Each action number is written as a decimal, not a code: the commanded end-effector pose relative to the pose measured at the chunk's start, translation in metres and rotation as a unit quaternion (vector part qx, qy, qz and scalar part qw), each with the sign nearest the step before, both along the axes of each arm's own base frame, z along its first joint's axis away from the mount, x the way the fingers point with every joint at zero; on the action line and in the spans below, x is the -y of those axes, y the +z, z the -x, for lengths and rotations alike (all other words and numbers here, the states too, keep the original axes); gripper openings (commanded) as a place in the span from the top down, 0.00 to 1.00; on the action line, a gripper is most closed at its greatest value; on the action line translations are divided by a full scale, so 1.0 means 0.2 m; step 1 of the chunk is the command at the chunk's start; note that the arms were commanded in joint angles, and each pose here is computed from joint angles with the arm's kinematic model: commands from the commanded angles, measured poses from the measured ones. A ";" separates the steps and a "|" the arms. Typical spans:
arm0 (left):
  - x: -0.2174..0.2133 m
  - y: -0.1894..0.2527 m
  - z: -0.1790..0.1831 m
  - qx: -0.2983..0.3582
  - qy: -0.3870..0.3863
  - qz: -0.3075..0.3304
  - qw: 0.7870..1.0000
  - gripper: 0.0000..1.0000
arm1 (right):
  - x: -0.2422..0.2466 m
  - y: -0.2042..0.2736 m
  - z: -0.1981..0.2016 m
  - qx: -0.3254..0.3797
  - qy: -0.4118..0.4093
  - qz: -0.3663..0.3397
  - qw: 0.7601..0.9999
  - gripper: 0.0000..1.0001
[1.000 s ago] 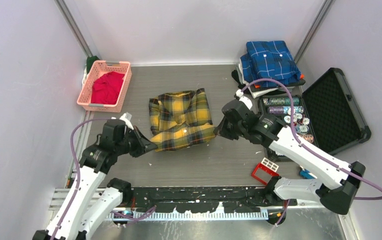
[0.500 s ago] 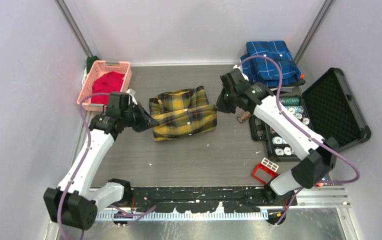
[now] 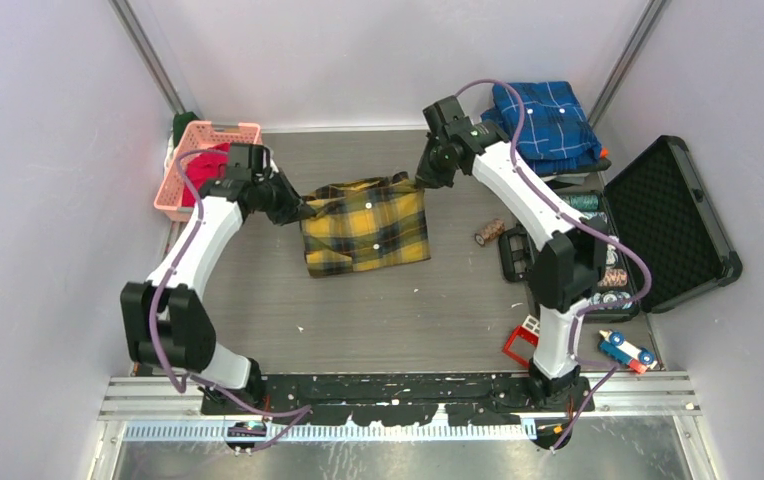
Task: Fold and stack the mixed laundry pile
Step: Fold the shirt at the center of the board.
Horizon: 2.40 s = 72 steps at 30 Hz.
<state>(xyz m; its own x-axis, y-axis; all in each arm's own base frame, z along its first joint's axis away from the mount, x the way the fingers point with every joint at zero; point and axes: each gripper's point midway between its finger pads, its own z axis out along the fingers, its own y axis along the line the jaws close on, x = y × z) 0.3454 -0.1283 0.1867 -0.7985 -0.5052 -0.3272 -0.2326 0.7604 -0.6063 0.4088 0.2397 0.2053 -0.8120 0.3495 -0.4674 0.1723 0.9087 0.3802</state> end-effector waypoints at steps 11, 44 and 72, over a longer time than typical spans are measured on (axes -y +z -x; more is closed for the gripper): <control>-0.16 -0.16 -0.52 -0.003 0.042 -0.046 0.998 1.00 | 0.01 -0.19 -0.49 -0.003 -0.006 -0.018 1.000 0.99; -0.34 0.01 -0.67 0.036 0.071 -0.112 0.991 0.26 | -0.48 0.10 -0.31 0.112 0.190 -0.166 0.961 0.75; 0.34 -0.76 -0.26 -0.030 -0.133 -0.138 0.981 0.71 | -0.80 -0.59 -0.76 0.044 0.217 -0.325 0.919 0.91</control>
